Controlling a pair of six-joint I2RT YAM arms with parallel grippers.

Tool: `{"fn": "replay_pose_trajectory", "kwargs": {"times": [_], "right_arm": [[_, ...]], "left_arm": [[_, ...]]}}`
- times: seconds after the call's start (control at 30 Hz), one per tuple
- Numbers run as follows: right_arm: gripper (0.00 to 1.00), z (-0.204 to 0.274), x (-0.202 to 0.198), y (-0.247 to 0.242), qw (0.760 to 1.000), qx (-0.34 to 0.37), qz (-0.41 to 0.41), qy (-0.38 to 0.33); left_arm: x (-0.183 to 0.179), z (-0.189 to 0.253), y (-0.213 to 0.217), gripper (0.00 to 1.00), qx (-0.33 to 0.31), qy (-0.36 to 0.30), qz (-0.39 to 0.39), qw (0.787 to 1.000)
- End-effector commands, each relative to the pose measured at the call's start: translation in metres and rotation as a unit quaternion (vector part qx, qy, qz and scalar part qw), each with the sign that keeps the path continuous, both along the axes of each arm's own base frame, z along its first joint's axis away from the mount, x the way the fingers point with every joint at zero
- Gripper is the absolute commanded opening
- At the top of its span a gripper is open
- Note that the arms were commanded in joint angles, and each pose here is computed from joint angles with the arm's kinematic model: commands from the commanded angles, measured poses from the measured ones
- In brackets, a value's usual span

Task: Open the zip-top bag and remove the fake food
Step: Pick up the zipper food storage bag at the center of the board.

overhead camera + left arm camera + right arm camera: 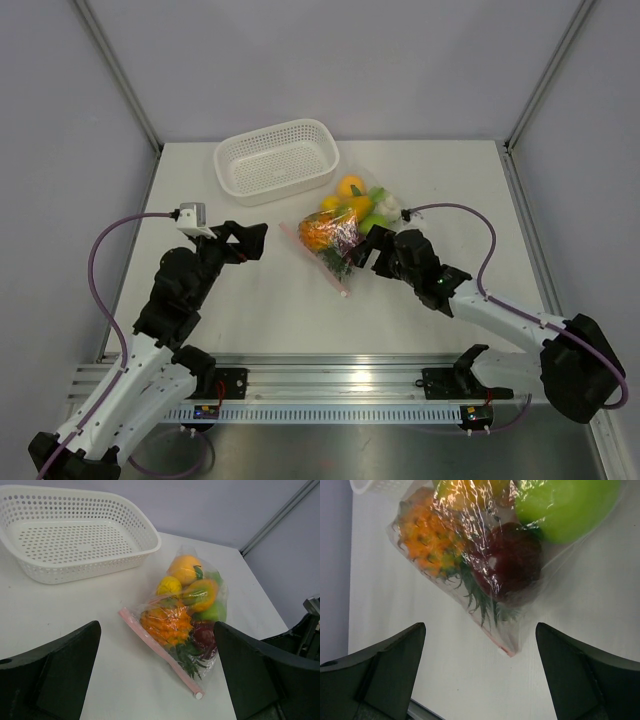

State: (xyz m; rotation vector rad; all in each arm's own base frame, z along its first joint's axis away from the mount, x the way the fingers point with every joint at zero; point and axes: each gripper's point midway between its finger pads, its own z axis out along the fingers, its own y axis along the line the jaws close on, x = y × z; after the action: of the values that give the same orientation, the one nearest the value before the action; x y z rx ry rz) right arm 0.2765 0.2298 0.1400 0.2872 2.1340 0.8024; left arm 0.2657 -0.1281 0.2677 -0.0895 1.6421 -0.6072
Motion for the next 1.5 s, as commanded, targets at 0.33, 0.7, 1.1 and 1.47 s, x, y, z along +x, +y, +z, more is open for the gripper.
{"fn": "replay_pose_trajectory", "kwargs": {"times": [0.33,0.7,1.1,1.47], "right_arm": [[0.99,-0.028,0.005,0.036,0.999,-0.029,0.036,-0.006],[0.88,-0.058,0.008,0.049,0.999,-0.039,0.030,0.022],[0.13,-0.053,0.012,0.049,0.999,-0.034,0.019,0.012],[0.00,-0.009,0.011,0.045,0.999,-0.026,0.019,-0.014]], "left_arm": [[-0.002,0.023,0.001,0.99,-0.012,-0.022,-0.001,1.000],[-0.002,0.023,0.000,0.99,-0.013,-0.021,-0.003,1.000],[-0.002,0.023,-0.006,0.99,-0.010,-0.022,-0.020,0.999],[-0.025,0.043,-0.041,0.99,-0.003,-0.103,-0.141,0.985]]}}
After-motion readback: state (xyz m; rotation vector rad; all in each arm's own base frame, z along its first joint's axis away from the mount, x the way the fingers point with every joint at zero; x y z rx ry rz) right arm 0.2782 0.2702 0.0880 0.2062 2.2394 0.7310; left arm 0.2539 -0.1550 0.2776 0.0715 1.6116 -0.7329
